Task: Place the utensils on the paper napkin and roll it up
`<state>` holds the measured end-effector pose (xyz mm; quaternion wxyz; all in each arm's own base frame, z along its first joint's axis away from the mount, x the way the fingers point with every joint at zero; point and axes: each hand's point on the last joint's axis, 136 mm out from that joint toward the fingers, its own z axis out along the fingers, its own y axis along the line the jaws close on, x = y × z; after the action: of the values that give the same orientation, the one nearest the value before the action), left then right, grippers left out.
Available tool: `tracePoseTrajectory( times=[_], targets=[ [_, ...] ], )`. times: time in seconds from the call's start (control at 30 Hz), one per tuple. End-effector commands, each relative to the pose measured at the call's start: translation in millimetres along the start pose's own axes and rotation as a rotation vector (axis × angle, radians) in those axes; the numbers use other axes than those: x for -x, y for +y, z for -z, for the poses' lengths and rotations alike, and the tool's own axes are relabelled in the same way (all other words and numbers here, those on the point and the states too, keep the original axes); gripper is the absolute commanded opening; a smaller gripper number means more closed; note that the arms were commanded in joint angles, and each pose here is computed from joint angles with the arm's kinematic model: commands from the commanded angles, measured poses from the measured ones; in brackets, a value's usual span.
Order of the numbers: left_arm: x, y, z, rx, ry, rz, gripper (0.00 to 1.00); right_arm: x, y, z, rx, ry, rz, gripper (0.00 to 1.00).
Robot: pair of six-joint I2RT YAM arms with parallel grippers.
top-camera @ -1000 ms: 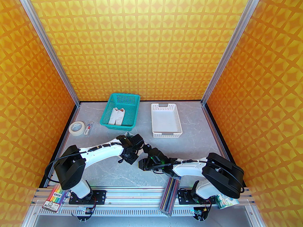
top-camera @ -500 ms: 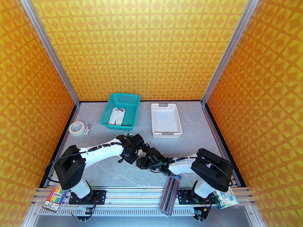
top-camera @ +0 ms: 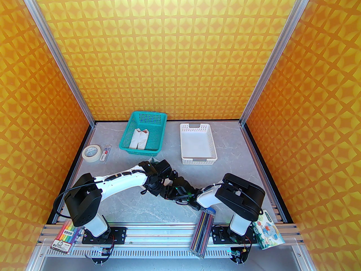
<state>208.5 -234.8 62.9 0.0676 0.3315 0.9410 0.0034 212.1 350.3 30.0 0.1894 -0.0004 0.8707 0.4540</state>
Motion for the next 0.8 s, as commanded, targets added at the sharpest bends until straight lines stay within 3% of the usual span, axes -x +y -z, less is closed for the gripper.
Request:
tracePoseTrajectory(
  times=[0.0,0.1,0.4,0.77],
  targets=[
    [4.4,7.8,13.6,0.006,-0.047,0.018,0.22,12.7,11.1,-5.8,0.032,-0.056,-0.016,0.13],
    [3.4,13.3,22.2,0.002,-0.074,0.041,0.26,13.9,11.5,-7.9,0.033,-0.061,-0.021,0.13],
    [-5.0,36.4,42.7,-0.041,-0.206,0.19,0.58,16.2,11.4,-8.5,0.028,-0.071,-0.025,0.13],
    [-4.6,36.3,37.9,-0.151,-0.38,0.233,0.73,20.2,16.2,-6.5,0.022,-0.078,-0.009,0.13]
  ],
)
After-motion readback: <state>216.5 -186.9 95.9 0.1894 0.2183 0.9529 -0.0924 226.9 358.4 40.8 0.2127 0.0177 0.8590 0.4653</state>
